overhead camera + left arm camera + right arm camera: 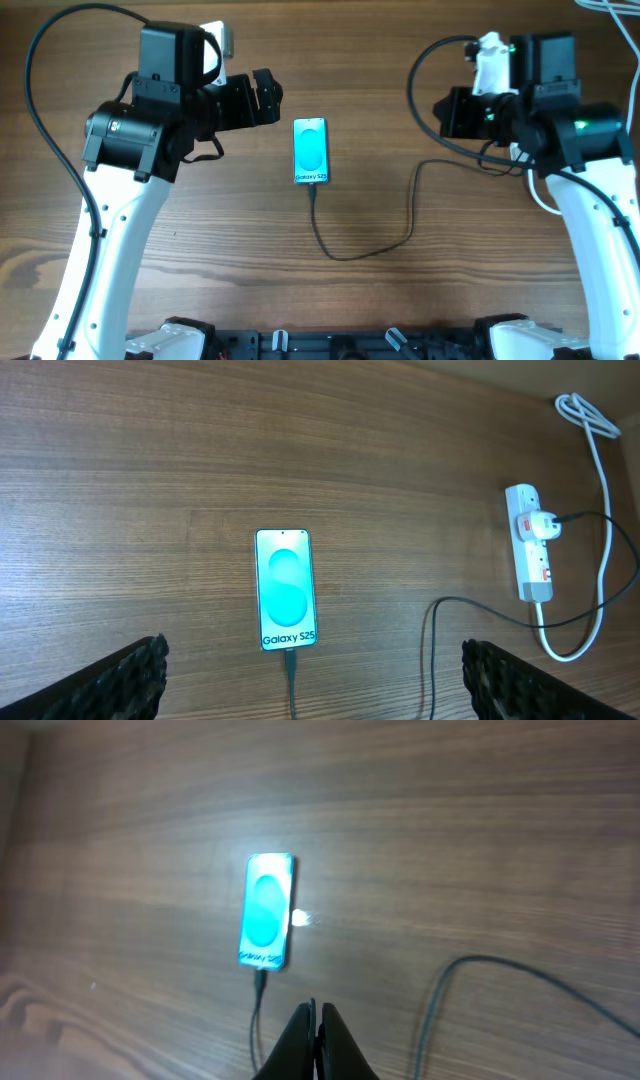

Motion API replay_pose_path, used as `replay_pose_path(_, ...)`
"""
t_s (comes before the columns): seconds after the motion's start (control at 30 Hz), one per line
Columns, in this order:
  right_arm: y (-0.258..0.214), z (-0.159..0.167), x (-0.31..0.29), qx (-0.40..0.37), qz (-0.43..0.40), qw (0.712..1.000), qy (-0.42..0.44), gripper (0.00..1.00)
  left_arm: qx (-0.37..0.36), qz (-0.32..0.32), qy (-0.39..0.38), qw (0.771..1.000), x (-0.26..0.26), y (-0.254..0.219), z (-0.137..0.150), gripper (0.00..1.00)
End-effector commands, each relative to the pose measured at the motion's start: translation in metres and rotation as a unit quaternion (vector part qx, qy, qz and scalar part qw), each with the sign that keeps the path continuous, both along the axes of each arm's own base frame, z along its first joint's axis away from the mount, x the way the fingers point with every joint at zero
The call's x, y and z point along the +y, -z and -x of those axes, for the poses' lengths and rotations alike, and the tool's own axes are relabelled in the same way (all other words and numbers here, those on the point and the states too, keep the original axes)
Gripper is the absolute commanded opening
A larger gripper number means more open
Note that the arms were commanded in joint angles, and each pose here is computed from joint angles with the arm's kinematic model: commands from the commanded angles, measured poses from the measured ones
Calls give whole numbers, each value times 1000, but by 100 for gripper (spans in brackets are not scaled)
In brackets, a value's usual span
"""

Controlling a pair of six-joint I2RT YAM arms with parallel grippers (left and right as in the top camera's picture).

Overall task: Plug charger to phone and switch on socket
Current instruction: 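Move the right gripper to the white power strip's switch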

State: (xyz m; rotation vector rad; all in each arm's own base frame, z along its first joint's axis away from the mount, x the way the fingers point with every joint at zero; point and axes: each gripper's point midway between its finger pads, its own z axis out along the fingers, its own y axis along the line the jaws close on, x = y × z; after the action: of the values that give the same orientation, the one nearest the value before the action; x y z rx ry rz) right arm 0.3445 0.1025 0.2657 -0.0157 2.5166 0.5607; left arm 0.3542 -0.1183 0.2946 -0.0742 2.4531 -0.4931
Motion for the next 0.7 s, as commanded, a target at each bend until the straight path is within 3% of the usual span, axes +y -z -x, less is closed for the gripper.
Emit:
replay_pose_path(0.0,-20,-9,-22,-40,16,999,16,4,-9,5,0,1000,1,-8,0,100)
replay_pose_path(0.43,-40,-28,-141,-75,24,981,176,4,-9,5,0,1000,1,-8,0,100)
replay_pose_path(0.67,-11,-30,-219,-36,24,962,270,4,-9,5,0,1000,1,-8,0,100)
